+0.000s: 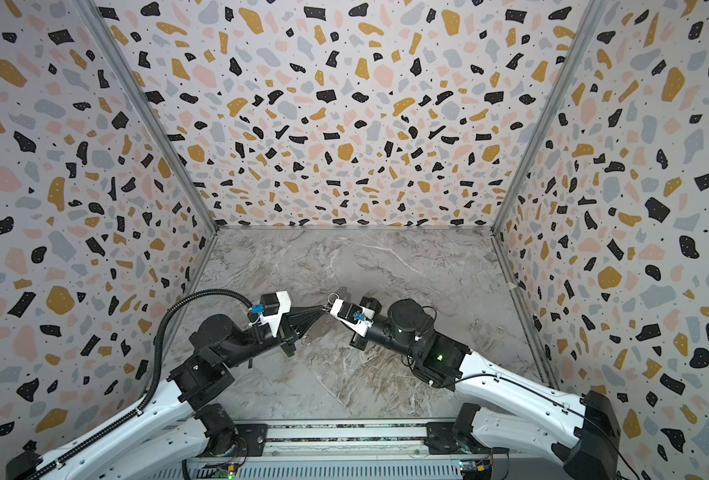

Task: Put the keys on the keyring

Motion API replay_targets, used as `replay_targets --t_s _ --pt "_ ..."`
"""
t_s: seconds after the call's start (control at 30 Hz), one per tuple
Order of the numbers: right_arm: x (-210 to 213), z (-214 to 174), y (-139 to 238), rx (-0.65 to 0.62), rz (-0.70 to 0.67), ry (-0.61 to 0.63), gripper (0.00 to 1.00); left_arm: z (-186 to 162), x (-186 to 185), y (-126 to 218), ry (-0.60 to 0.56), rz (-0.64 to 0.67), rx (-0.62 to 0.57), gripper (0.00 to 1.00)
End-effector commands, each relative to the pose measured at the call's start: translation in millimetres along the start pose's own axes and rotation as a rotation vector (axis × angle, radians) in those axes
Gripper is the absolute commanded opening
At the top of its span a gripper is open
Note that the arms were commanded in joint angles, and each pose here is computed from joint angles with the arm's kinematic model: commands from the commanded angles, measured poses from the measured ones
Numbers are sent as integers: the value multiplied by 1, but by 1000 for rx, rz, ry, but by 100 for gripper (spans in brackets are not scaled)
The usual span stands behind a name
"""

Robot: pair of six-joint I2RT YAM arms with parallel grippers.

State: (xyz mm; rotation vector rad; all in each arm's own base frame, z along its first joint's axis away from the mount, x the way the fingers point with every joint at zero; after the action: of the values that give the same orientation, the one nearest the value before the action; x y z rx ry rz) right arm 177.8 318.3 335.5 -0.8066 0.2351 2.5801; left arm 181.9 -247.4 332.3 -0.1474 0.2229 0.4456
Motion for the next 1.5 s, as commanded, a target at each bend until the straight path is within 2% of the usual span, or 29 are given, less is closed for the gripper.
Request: replay_targets --t_s 0.0,0.27,0.6,0.8,1.47 --pt "-35 18 14 -30 -179 56 0 28 14 2 3 105 -78 0" --pt "-35 8 2 66 -265 175 0 33 40 2 41 257 -98 0" --pt "-49 12 12 40 -404 227 0 30 61 -2 67 370 -80 0" --pt "-38 11 15 15 -364 260 0 34 65 -2 74 391 -108 0" --pt "-21 -3 13 42 -301 289 0 52 59 12 108 378 -230 0"
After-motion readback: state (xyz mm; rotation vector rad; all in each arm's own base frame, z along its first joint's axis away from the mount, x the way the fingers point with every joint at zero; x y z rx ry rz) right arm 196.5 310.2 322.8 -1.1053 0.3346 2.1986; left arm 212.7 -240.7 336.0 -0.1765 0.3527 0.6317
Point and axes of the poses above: each gripper's point midway between its finger pads, its own y axis back along the fingers, its own x axis along the line the jaws close on, z = x × y, the point moved 1 cm from there along y, back along the fingers, and after that the axes turned 14 degrees about y, right-handed, at the moved point
